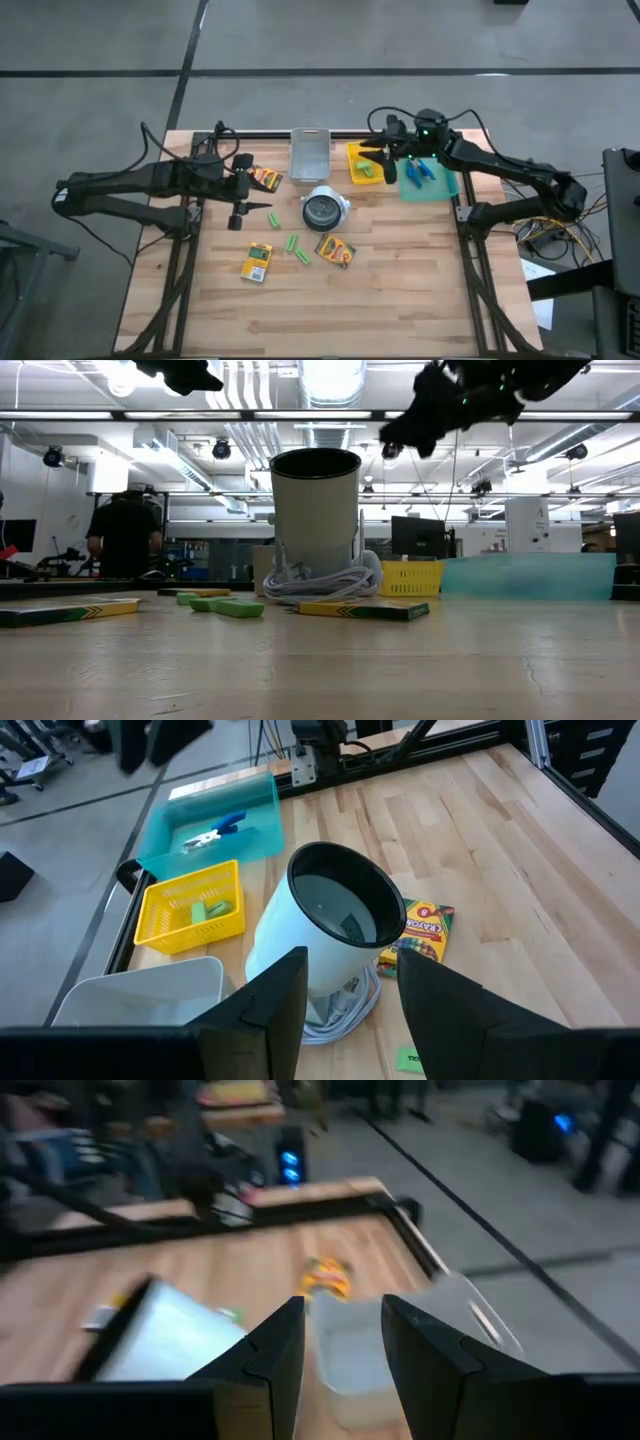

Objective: Pick & Place School Supplies
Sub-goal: Put the green eraser into the yellow bin

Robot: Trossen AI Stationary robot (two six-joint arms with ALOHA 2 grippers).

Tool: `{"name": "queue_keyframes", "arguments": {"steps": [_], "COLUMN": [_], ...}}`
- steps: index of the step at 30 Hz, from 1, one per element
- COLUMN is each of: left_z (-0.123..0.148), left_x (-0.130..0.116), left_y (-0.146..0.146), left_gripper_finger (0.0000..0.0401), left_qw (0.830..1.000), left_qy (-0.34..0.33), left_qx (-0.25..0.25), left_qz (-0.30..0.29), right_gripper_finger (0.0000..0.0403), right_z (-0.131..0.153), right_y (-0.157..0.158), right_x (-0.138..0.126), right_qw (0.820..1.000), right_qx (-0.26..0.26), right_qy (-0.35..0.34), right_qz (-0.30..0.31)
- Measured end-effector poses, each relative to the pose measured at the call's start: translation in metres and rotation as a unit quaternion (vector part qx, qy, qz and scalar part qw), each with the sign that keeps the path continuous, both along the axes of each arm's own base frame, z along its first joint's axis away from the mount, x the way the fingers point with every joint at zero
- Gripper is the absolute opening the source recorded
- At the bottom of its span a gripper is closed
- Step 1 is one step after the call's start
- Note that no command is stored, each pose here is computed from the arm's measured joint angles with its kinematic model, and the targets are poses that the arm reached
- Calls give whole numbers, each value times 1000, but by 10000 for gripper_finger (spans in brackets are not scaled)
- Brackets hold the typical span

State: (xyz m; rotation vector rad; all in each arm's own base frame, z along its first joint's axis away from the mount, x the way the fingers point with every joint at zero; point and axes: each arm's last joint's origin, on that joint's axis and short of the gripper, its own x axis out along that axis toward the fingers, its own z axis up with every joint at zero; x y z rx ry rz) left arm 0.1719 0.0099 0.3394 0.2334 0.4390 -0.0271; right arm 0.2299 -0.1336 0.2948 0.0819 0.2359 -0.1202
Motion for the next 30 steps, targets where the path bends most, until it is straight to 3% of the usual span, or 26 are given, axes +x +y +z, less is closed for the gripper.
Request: {"name": "queue_keyframes", "arguments": {"steps": [6,19,24,30], "left_z": [0,0,0,0], "left_x": [0,0,0,0], "left_y": [0,0,0,0], "left_gripper_finger": [161,161,161,161], "left_qw": [1000,1000,1000,1000], "left_qy": [0,0,0,0], "left_qx": [0,0,0,0], "left_qz": [0,0,0,0], "right_gripper_finger": [132,130,132,134], "right_z": [14,5,-4,-14], "right_y": [36,113,143,169], "right_x": [5,30,43,58], "right_qw": [996,974,966,972], "right_qx": [-39,-32,-35,-16], "right_qy": [-22,-12,-5,-16], "right_qz": [73,225,255,234]}}
